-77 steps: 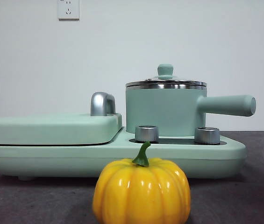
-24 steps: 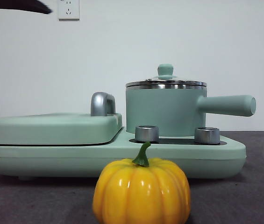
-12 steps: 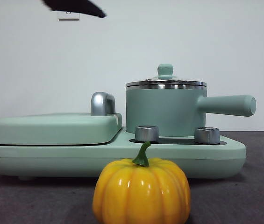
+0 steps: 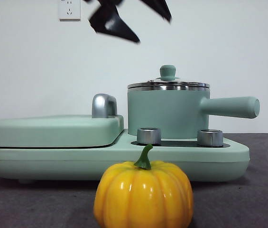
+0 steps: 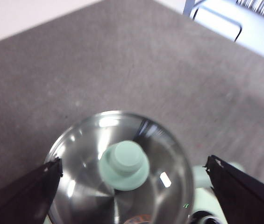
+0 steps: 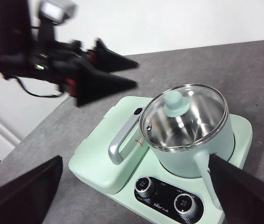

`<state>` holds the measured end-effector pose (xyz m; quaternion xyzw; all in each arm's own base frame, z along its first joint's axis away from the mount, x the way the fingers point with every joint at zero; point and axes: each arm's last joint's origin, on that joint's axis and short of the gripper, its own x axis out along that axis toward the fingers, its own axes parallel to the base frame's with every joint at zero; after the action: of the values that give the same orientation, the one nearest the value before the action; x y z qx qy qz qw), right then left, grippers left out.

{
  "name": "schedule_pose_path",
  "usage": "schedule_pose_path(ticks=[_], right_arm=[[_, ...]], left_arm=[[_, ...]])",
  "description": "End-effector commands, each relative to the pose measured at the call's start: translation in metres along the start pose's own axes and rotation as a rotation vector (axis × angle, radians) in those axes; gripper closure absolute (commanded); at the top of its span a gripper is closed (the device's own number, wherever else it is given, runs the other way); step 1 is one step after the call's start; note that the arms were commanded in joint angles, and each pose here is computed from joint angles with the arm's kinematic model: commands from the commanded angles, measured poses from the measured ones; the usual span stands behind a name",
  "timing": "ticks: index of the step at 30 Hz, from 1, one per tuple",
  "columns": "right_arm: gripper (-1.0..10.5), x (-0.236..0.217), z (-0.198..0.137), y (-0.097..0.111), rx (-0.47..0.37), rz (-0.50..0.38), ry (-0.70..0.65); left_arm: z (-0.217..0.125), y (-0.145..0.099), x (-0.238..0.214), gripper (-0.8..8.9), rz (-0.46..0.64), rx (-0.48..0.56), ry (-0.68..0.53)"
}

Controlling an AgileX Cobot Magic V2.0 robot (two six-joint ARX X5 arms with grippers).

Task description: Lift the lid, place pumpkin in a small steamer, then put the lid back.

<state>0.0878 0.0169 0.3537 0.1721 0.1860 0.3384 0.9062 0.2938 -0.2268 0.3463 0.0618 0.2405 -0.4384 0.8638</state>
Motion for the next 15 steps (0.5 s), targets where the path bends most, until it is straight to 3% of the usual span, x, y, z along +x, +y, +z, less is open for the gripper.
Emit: schedule_pose_path(ticks=[1,15], right_arm=[[4.5,-0.002,0.004,0.003,-0.021,0.001,-0.014],[4.5,-0.002,0.004,0.003,-0.024,0.002,-0.013]], left_arm=[[0.0,-0.002,0.018,3.17,-0.006,0.064,0.008],[-0.021,-0.01,0.072,3.19,-0.032,0.162,0.04]])
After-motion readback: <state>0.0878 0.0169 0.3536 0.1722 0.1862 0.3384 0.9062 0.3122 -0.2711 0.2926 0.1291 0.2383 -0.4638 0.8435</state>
